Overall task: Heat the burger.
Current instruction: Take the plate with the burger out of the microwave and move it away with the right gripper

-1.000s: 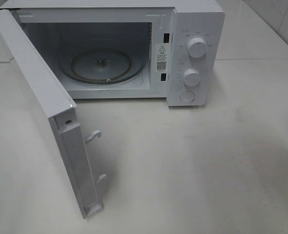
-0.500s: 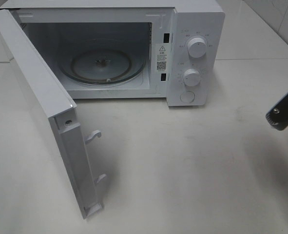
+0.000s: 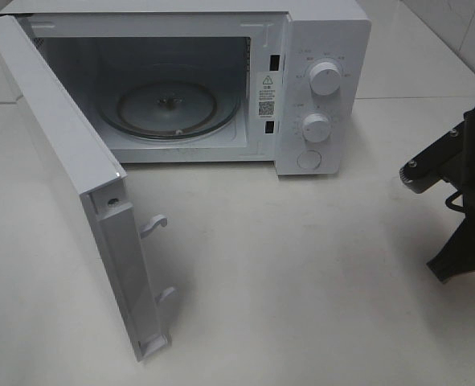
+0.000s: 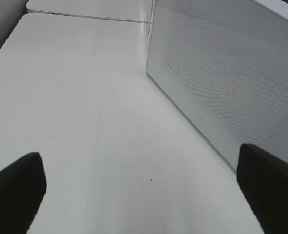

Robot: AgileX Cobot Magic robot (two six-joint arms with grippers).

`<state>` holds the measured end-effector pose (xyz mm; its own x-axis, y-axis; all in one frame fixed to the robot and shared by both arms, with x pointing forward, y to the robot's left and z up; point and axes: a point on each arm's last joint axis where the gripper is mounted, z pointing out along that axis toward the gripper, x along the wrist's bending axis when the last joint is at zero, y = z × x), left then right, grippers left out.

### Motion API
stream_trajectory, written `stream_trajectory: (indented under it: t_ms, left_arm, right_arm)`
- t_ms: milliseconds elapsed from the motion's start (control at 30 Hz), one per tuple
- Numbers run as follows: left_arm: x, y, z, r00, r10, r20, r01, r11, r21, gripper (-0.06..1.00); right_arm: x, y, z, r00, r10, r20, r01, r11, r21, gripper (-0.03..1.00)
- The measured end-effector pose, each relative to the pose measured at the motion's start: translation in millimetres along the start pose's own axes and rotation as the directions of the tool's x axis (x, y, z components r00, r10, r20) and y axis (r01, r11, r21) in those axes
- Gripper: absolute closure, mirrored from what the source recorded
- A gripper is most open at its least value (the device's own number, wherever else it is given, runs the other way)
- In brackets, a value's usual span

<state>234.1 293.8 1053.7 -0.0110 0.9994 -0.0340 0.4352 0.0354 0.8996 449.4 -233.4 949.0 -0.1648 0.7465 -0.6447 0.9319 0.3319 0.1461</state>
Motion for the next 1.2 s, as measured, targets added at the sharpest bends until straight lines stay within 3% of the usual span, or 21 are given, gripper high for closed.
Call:
stream_trajectory:
  t_ms: [500, 1067, 1200]
  left_arm:
    - [0, 0, 0, 1.0, 0.0, 0.0, 0.0, 1.0, 0.0, -0.04]
    - [0, 0, 0, 1.0, 0.0, 0.0, 0.0, 1.0, 0.0, -0.04]
    - [0, 0, 0, 1.0, 0.0, 0.0, 0.0, 1.0, 0.0, -0.04]
  right_arm:
    - [1, 6, 46, 0.99, 0.141, -0.027, -0.137, 0.984, 0.113, 0.85]
    - [10, 6, 98, 0.98, 0.178, 0.09, -0.192, 0.965, 0.18, 0.81]
    - [11, 5, 100, 0.982, 0.159, 0.107, -0.177, 0.967, 0.185, 0.75]
